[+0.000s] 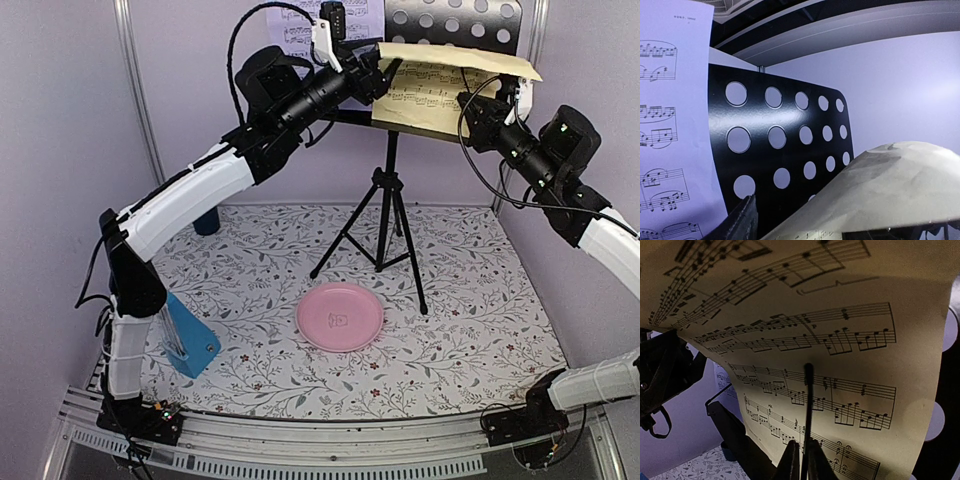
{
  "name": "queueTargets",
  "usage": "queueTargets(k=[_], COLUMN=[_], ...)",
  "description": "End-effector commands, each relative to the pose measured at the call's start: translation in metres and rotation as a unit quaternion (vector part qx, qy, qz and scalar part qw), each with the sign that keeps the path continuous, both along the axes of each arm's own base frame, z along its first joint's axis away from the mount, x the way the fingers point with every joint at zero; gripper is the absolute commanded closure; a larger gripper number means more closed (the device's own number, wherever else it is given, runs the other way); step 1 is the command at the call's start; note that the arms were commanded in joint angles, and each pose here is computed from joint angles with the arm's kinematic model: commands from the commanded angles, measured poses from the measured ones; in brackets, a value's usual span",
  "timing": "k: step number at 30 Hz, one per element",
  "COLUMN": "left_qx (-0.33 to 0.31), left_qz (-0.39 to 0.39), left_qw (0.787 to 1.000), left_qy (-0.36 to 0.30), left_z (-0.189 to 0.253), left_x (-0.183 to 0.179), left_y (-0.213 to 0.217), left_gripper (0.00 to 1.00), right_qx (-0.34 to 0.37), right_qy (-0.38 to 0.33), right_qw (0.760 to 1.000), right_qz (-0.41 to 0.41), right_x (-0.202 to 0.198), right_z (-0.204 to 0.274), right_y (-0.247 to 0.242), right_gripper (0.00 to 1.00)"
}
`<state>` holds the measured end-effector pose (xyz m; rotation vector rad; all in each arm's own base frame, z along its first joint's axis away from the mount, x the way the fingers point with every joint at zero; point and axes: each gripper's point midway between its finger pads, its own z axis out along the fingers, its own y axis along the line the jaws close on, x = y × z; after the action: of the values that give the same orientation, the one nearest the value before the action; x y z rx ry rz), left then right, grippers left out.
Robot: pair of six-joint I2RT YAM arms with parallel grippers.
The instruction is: Set up the instrument practice props
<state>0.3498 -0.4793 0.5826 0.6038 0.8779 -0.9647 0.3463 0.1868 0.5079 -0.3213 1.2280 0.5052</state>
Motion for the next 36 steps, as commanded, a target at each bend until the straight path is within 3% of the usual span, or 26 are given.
queueTargets(k=[1, 14, 25, 36], left_qx=[-0.019, -0.017, -0.02, -0.009], left_qz=[0.008, 0.007, 0.014, 0.009], left_qw=[1.0, 1.0, 1.0, 1.0], left_qy=[0.0, 0.002, -0.004, 0.009], left_z=[0.02, 0.016, 0.025, 0.023], left_x=[-0.01, -0.005, -0.009, -0.011], left_y=[0.014, 0.009, 0.016, 0.017], left_gripper=[0.42, 0.4, 0.32, 0.31], right_qx=[0.011, 0.01, 0.007, 0.024], right_qy=[-0.021, -0.034, -0.095, -0.143], right_qw=[1.0, 0.999, 0.995, 0.989], right_qz=[0.0, 0.011, 0.003, -0.016], right_x=[-0.007, -0.019, -0.058, -0.053], right_z=[0.013, 0.021, 0.058, 0.098], right_y=[-0.003, -0.005, -0.022, -0.024], right_gripper=[0.83, 0.62, 0.45, 0.31])
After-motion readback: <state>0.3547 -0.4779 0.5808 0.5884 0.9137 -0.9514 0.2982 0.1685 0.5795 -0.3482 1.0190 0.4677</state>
